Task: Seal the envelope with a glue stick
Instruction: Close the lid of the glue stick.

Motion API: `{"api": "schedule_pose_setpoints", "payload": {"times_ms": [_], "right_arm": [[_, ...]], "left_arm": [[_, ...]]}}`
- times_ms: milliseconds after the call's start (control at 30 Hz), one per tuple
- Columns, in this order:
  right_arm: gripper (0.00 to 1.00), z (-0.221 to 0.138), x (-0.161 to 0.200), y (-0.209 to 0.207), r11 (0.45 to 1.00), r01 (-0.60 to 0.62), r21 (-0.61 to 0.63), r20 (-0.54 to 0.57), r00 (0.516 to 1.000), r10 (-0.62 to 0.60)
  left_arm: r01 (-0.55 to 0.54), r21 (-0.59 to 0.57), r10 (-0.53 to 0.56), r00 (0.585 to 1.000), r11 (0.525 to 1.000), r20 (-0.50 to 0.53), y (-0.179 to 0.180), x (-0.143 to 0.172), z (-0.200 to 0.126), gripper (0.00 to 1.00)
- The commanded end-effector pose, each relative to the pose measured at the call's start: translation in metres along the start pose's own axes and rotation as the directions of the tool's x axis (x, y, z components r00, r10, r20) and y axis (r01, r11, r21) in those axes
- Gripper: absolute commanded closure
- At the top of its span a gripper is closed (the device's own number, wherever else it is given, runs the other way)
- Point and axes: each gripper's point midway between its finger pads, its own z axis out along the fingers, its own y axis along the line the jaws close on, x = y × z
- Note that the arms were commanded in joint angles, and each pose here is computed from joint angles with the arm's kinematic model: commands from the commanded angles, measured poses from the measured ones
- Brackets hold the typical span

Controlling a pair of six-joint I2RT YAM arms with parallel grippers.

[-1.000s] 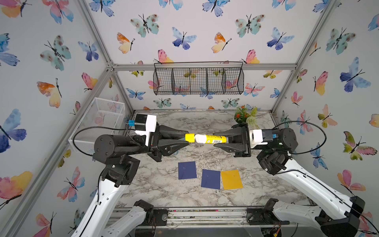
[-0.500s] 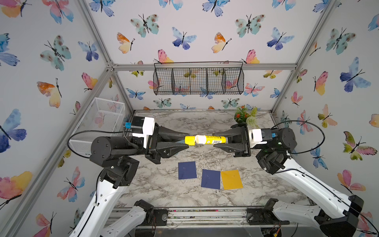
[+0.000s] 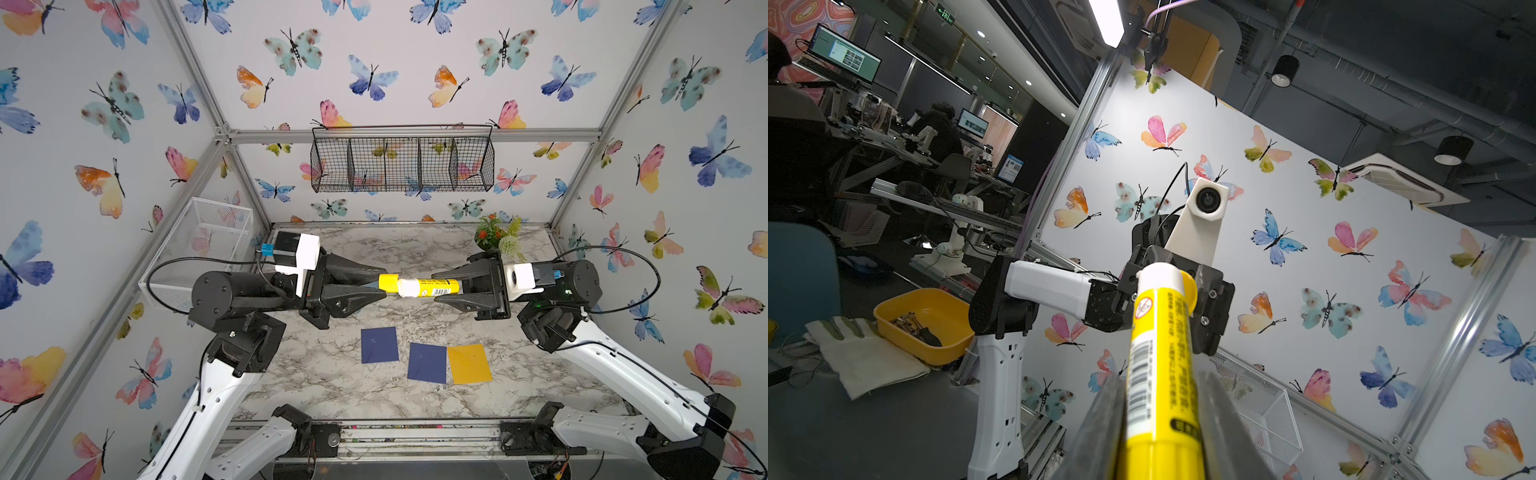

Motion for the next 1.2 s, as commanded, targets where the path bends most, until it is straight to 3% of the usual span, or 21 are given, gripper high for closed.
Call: {"api": "schedule_pose_setpoints", "payload": {"times_ms": [0,467,1167], "right_arm": [[0.98,0.002,-0.014,-0.002,1.000,0.027,-0.006,0.029,0.999,-0.027],[0.98,0.002,-0.008,-0.013,0.998,0.020,0.056,0.006,1.000,-0.021],[0.99,0.002,0.017,-0.024,0.995,-0.010,0.098,-0.202,0.979,0.029]], "left_arm": [[-0.048,0.045,0.048,0.999,0.998,0.006,-0.013,-0.009,0.001,0.94],[-0.047,0.076,0.047,0.999,0.996,-0.001,-0.019,-0.007,0.002,0.94],[-0.025,-0.016,0.025,1.000,1.000,-0.014,-0.002,-0.001,0.003,0.93]]}}
